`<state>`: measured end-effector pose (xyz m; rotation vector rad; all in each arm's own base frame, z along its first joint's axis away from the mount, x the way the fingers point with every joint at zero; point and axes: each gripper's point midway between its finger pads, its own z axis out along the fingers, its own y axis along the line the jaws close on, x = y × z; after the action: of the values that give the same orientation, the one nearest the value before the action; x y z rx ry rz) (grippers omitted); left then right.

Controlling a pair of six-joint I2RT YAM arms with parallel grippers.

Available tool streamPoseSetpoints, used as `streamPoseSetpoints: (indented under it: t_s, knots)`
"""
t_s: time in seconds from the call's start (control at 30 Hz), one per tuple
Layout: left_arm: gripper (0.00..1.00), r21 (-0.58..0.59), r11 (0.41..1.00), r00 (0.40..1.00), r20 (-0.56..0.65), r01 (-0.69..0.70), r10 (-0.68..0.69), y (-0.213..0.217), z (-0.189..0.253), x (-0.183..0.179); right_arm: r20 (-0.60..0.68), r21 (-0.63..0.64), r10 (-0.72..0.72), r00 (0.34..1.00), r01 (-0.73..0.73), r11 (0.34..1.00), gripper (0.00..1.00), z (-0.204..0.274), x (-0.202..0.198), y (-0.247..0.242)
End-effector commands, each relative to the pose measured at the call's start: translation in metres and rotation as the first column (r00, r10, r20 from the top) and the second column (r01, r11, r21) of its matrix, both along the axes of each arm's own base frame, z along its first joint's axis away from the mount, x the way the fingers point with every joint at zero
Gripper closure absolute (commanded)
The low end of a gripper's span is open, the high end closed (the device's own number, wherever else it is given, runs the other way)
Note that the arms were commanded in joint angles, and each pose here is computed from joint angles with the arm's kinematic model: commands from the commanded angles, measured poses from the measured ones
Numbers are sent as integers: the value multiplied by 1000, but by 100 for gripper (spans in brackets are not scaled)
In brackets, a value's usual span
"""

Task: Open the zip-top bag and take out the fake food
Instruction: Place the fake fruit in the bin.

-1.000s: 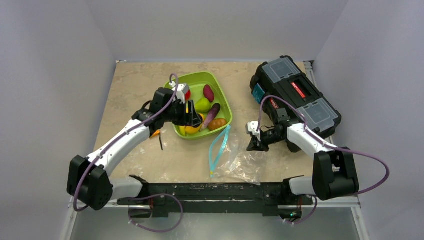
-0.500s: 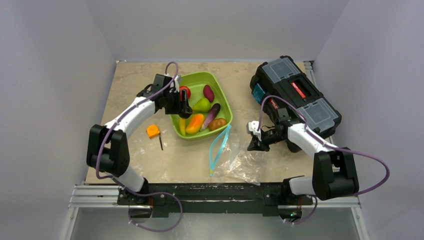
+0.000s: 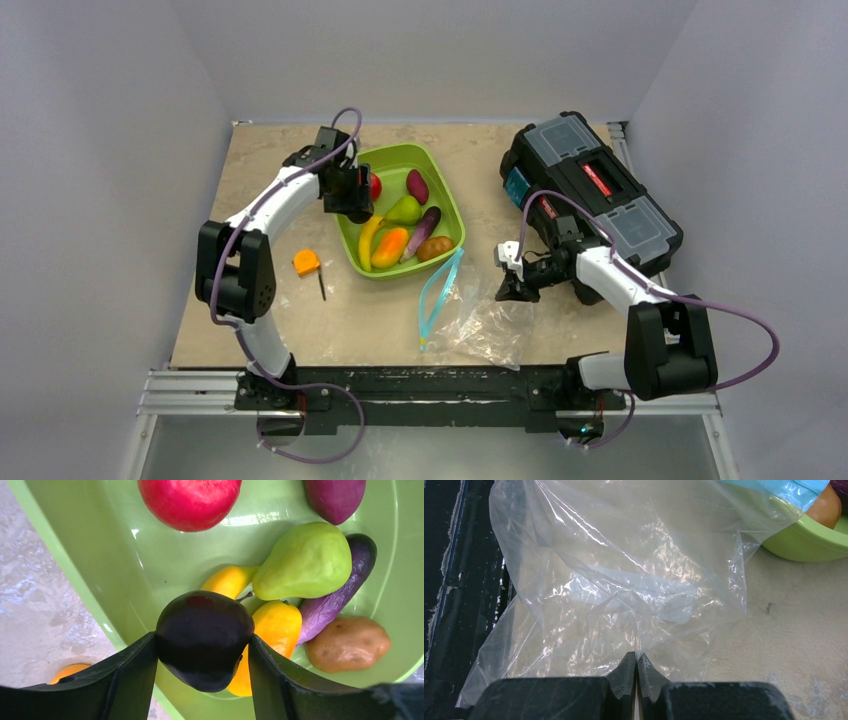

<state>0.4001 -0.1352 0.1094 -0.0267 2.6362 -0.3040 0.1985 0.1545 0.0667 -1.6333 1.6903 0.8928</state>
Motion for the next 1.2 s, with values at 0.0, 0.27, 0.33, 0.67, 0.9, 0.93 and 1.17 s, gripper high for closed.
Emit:
streamPoseSetpoints:
  t_s: [0.0, 0.27, 0.33, 0.67, 0.9, 0.93, 1.17]
  knots:
    - [39, 61, 998, 999, 33, -7, 5, 11, 19, 14, 27, 41, 11, 1000, -12, 999, 100, 10, -1, 3]
    - [10, 50, 999, 995, 103, -3, -2, 12, 46, 14, 27, 43, 11, 1000, -13, 999, 100, 10, -1, 3]
    - [9, 47, 999, 991, 132, -7, 1, 13, 56, 14, 29, 42, 11, 1000, -12, 999, 100, 11, 0, 3]
    - [0, -1, 997, 948, 309, -83, 79, 27, 112, -11, 52, 45, 4, 999, -7, 999, 100, 15, 2, 1]
    - [0, -133, 974, 901, 373, -185, 222, 45, 124, -55, 96, 44, -20, 995, 16, 999, 100, 28, 8, -3]
    - [0, -146, 969, 897, 372, -199, 240, 48, 121, -63, 100, 41, -23, 995, 19, 999, 100, 30, 8, -5]
    - [0, -211, 971, 901, 390, -115, 191, 44, 118, -113, 117, -5, -70, 991, 71, 997, 100, 46, 9, -18]
